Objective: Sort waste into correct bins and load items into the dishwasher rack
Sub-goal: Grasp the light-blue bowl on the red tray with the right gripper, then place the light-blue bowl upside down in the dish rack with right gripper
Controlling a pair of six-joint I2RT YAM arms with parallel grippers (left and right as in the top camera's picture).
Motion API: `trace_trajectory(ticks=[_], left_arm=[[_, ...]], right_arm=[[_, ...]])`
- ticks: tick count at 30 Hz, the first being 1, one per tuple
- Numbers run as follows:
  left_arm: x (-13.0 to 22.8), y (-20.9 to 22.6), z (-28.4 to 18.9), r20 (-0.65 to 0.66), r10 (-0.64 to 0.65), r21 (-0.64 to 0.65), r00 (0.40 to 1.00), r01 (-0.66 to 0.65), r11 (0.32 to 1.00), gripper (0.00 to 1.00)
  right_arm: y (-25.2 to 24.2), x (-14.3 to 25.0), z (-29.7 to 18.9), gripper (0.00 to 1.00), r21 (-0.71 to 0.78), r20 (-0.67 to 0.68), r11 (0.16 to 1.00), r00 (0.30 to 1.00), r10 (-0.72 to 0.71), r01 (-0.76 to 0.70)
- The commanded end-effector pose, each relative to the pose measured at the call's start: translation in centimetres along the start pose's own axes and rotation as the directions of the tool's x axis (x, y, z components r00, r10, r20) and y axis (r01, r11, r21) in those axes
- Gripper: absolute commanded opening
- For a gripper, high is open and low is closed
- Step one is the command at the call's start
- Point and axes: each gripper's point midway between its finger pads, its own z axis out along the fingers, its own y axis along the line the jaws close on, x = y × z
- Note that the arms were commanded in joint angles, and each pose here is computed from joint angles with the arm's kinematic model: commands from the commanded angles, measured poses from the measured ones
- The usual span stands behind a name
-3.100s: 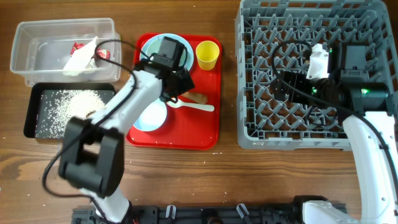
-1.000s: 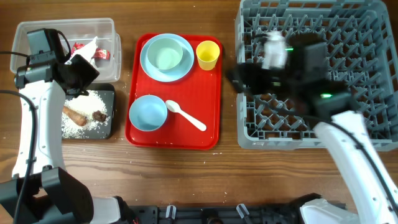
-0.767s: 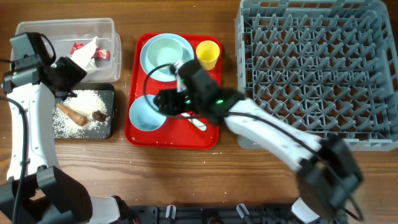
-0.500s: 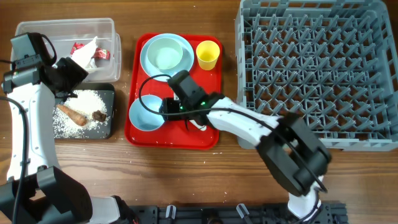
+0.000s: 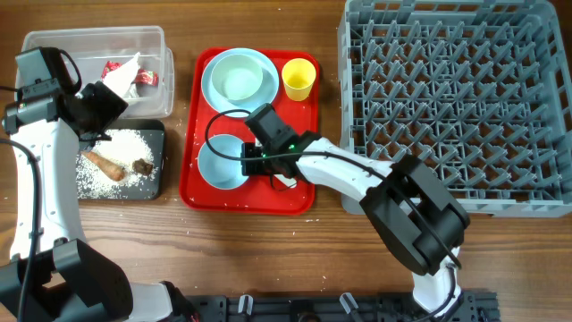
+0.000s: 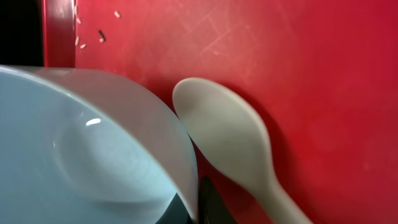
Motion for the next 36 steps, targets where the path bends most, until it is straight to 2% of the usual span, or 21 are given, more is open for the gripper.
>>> trace_trajectory(ticks=[1, 3, 5, 6, 8, 10, 12, 14, 15, 18, 22, 30, 36], left_arm=[[-0.3, 0.0, -0.2, 0.008, 0.005, 0.001, 1.000, -0.006, 1.000, 0.76], [-0.3, -0.1, -0.2, 0.007, 0.007, 0.001, 1.000, -0.007, 1.000, 0.78], [-0.3, -0.1, -0.2, 0.007, 0.007, 0.000, 1.000, -0.007, 1.000, 0.91], [-0.3, -0.1, -0.2, 0.007, 0.007, 0.001, 1.000, -0.007, 1.000, 1.00], [-0.3, -0.1, -0.2, 0.008, 0.007, 0.000, 1.000, -0.007, 1.000, 1.00], [-0.3, 0.0, -0.2, 0.008, 0.007, 0.000, 1.000, -0.007, 1.000, 1.00], [-0.3, 0.0, -0.2, 0.008, 0.007, 0.000, 1.000, -0.007, 1.000, 1.00], [-0.3, -0.1, -0.2, 0.008, 0.007, 0.000, 1.000, -0.007, 1.000, 1.00], [-0.3, 0.0, -0.2, 0.008, 0.007, 0.000, 1.000, -0.007, 1.000, 1.00], [-0.3, -0.1, -0.2, 0.007, 0.007, 0.000, 1.000, -0.007, 1.000, 1.00], [-0.3, 0.0, -0.2, 0.008, 0.007, 0.000, 1.000, -0.007, 1.000, 1.00], [-0.3, -0.1, -0.2, 0.008, 0.007, 0.000, 1.000, -0.007, 1.000, 1.00], [-0.3, 0.0, -0.2, 0.008, 0.007, 0.000, 1.000, -0.007, 1.000, 1.00]], right_arm=[[2.2, -1.7, -2.8, 0.04, -0.040, 0.033, 0.997, 0.997, -0.064, 0.065], [4.0, -3.6, -7.9, 0.04, -0.047, 0.112, 0.990, 0.985, -0.130, 0.136], [3.2, -6.1, -13.7, 0.04, 0.015, 0.229, 0.994, 0.967, -0.109, 0.109], [0.6, -8.1, -18.0, 0.04, 0.113, 0.334, 0.993, 0.940, -0.076, 0.040], [-5.6, -10.6, -24.8, 0.04, 0.308, 0.504, 0.942, 0.863, -0.043, -0.133], [-11.8, -12.2, -31.4, 0.04, 0.493, 0.634, 0.815, 0.767, -0.098, -0.303], [-17.1, -12.9, -36.8, 0.04, 0.636, 0.695, 0.618, 0.691, -0.198, -0.462], [-20.1, -14.3, -40.3, 0.04, 0.723, 0.683, 0.428, 0.656, -0.322, -0.543], [-20.6, -15.2, -41.2, 0.04, 0.756, 0.654, 0.360, 0.655, -0.378, -0.548], [-21.2, -19.1, -42.3, 0.05, 0.848, 0.495, 0.124, 0.684, -0.536, -0.516], [-22.9, -23.6, -38.3, 0.05, 0.890, 0.366, 0.013, 0.696, -0.617, -0.456], [-26.9, -25.0, -31.9, 0.04, 0.943, 0.261, -0.001, 0.743, -0.616, -0.332], [-28.0, -26.0, -30.6, 0.04, 0.940, 0.307, 0.089, 0.708, -0.636, -0.329]])
